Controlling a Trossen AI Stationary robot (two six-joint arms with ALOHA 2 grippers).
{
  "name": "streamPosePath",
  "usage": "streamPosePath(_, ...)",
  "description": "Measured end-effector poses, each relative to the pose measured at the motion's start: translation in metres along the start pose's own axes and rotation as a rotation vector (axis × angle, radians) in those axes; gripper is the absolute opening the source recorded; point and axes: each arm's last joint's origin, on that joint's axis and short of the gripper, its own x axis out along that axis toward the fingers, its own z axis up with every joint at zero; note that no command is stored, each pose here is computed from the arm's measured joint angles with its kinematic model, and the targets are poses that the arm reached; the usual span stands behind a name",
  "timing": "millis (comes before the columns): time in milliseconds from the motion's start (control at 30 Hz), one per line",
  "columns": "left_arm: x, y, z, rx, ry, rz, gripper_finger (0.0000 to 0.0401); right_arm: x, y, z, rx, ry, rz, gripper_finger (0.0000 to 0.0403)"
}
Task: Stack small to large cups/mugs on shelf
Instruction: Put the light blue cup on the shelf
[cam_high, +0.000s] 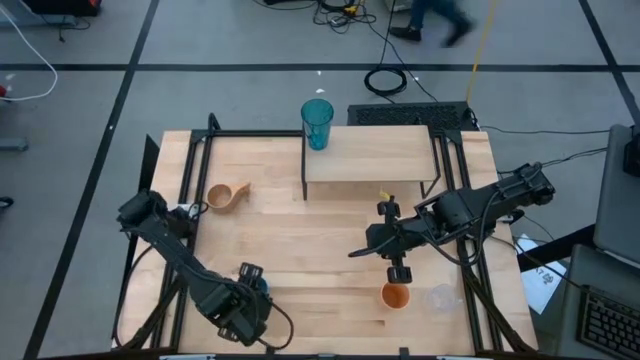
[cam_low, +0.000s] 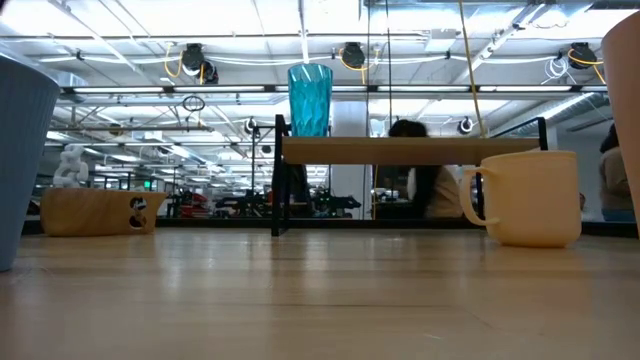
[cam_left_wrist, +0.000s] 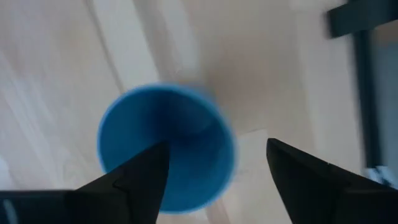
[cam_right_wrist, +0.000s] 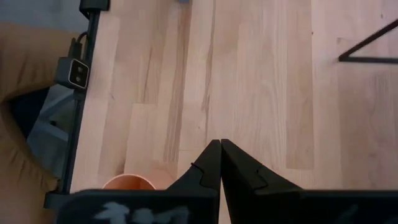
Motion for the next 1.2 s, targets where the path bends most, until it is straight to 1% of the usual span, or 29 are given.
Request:
streamPosePath(167, 0.017, 0.002, -0.002, -0.018, 0.000, -0.001, 0.0210, 0.000, 0.000, 0.001, -0.006, -0.010, 0.003, 0.0000)
streamPosePath(333, 0.026, 0.001, -0.004, 0.013, -0.007, -0.010, 0.0136, 0.000, 0.000, 0.001, -0.006, -0.011, 0.003, 0.0000)
streamPosePath(467, 0.025, 0.003, -0.003, 0.032, -0.007, -0.014, 0.0062, 0.000, 0.001, 0.002, -0.004, -0.025, 0.005, 0.0000)
streamPosePath(533, 0.019, 0.006, -0.004, 0.040, -0.022, -0.021, 0.0023, 0.000, 0.000, 0.003, -0.004, -0.037, -0.018, 0.0000)
streamPosePath(567, 0.014, 0.008, -0.004, 0.046, -0.030, -0.025, 0.0013, 0.000, 0.000, 0.003, -0.004, -0.041, -0.030, 0.0000)
streamPosePath(667, -0.002, 0.013, -0.003, 0.063, -0.084, -0.039, 0.0011, 0.000, -0.001, 0.003, -0.003, -0.047, -0.047, 0.0000)
streamPosePath(767, -0.029, 0.022, -0.001, 0.100, -0.173, -0.041, 0.0006, 0.000, -0.001, 0.004, -0.002, -0.062, -0.061, 0.0000)
streamPosePath(867, -0.057, 0.033, -0.002, 0.140, -0.266, 0.010, 0.0006, 0.000, 0.000, 0.007, -0.003, -0.092, -0.066, 0.0000)
streamPosePath(1033, -0.101, 0.049, 0.002, 0.241, -0.416, 0.095, 0.0005, 0.000, 0.008, 0.010, -0.026, -0.184, -0.136, 0.0000)
streamPosePath(1200, -0.127, 0.062, 0.009, 0.347, -0.497, 0.163, 0.0004, 0.016, 0.019, 0.011, -0.066, -0.264, -0.103, 0.0000)
